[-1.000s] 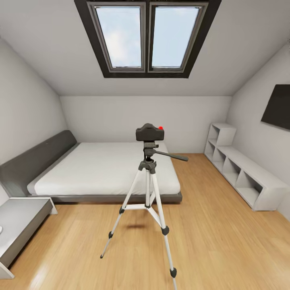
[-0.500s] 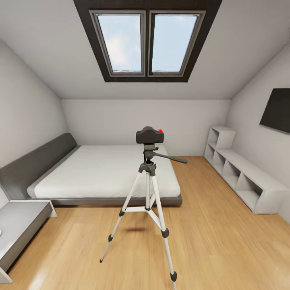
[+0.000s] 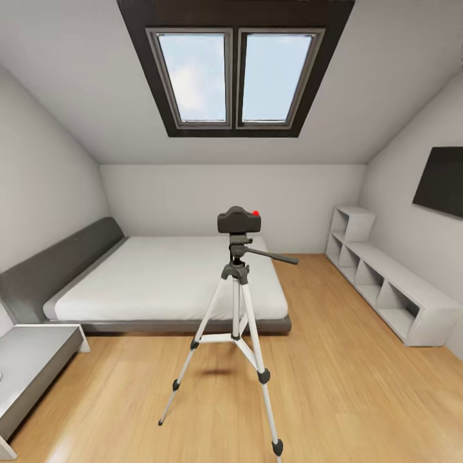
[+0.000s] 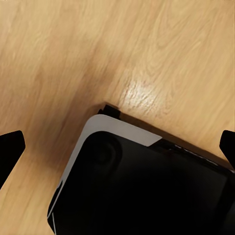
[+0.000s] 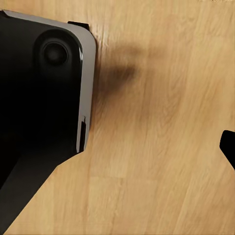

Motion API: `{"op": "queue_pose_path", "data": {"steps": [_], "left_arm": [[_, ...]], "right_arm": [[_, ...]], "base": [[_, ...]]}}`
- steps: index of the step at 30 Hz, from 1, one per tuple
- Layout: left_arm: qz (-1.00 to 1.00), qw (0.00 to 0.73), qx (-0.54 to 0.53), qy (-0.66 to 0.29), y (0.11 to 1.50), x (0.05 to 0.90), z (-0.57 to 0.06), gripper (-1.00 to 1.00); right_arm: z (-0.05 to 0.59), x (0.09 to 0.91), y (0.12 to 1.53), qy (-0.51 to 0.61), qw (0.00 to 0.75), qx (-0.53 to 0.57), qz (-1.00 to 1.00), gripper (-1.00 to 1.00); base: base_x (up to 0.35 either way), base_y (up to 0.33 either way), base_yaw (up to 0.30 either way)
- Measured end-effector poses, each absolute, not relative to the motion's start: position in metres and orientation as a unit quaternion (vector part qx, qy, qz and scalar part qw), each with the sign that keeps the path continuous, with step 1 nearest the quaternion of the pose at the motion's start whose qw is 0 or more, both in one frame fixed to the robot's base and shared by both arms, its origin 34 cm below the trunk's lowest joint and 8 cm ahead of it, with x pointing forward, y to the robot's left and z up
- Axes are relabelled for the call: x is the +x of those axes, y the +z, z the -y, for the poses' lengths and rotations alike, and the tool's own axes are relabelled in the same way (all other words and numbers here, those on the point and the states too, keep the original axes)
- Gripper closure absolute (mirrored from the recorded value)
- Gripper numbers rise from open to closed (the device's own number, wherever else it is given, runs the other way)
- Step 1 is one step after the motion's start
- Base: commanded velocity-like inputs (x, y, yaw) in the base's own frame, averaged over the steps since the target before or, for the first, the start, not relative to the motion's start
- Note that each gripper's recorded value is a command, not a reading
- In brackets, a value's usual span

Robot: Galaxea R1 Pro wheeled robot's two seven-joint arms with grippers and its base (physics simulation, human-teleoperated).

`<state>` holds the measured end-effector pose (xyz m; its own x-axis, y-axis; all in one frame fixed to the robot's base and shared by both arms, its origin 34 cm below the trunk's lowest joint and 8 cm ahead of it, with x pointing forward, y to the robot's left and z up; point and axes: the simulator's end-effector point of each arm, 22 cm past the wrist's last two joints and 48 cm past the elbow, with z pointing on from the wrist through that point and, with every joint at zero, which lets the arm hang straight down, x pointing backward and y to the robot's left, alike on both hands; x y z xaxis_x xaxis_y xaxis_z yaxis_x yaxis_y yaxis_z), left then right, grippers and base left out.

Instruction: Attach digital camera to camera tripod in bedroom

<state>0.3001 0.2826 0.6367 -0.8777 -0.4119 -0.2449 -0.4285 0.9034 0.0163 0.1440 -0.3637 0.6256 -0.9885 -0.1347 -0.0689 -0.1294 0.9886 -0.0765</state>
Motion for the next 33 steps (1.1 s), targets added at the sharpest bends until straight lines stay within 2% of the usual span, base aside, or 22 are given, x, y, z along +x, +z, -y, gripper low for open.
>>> {"op": "queue_pose_path", "data": {"steps": [33], "left_arm": [[-0.966,0.137,-0.218,0.031,0.644,0.314,-0.283,-1.0]], "right_arm": [[0.363,0.159,0.627,-0.037,0.056,-0.069,-0.995,-1.0]], "base": [[0.0,0.0,0.0]]}}
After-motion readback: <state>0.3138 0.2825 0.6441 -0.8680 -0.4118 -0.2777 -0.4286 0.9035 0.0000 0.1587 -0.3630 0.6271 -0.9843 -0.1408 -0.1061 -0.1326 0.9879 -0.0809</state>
